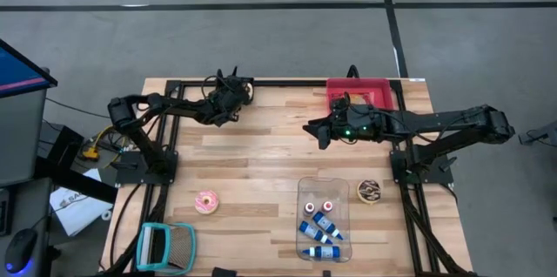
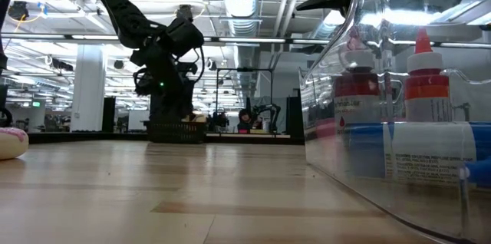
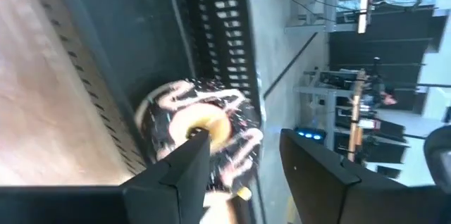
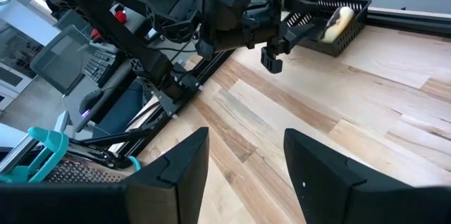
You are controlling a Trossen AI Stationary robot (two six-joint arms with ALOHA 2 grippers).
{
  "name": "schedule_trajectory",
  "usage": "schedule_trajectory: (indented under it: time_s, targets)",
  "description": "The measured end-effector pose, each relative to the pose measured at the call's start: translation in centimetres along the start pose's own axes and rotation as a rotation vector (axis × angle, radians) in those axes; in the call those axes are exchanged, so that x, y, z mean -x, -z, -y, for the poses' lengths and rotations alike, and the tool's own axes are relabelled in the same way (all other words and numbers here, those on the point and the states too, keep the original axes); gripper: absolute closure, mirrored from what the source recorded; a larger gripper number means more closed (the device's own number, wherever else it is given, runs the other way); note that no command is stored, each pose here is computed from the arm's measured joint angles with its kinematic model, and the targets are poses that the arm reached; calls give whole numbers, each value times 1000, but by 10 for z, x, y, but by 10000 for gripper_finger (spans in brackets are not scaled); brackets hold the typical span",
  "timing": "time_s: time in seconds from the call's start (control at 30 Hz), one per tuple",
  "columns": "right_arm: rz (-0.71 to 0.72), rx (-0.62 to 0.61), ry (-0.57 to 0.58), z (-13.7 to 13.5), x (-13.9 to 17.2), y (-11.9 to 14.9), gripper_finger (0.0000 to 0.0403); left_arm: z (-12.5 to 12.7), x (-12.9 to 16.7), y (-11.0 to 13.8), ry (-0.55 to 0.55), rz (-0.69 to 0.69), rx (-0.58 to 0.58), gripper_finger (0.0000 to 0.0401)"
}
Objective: Pick & Place Food Item
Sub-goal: Put the pink donut into the black bin
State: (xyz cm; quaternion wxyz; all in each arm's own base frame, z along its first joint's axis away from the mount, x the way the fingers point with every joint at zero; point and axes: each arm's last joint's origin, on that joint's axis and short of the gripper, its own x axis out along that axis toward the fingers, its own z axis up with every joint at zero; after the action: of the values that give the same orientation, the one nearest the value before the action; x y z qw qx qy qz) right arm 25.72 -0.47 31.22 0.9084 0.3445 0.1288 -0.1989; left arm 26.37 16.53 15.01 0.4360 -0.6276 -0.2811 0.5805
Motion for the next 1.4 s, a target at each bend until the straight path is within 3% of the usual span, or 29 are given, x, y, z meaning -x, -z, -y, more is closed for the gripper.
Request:
schedule_trajectory:
  time_s: [0.17, 0.33, 0.43, 0.53, 0.67, 0.8, 0.9, 1.0, 1.1, 1.17, 1.4]
  targets:
    - [0, 0, 0, 0, 0, 0, 226, 7, 2, 5, 69, -28, 39, 232]
    - [0, 0, 0, 0, 0, 0, 226, 30, 16, 9, 194, -125, -63, 236]
    - [-3, 2, -5, -1, 0, 1, 226, 47, 36, 13, 291, -248, -233, 240]
    - [-6, 4, -11, -3, 1, 2, 226, 64, 69, 19, 461, -457, -479, 246]
    - [-8, 5, -19, -4, 1, 3, 226, 66, 127, 28, 738, -897, -873, 256]
    - [4, -8, -50, -8, 6, 3, 226, 48, 190, 20, 864, -1274, -1117, 265]
    - [17, -14, -71, -10, 12, 0, 226, 30, 228, 1, 842, -1432, -1287, 267]
    - [30, -20, -85, -10, 18, -3, 226, 11, 254, -21, 694, -1590, -1459, 266]
    - [45, -19, -94, -10, 23, -6, 226, 9, 274, -35, 575, -1695, -1621, 262]
    - [59, -20, -89, -10, 25, -7, 226, 12, 284, -35, 558, -1735, -1748, 258]
    - [73, -22, -88, -10, 27, -9, 226, 13, 295, -5, 499, -1875, -2396, 230]
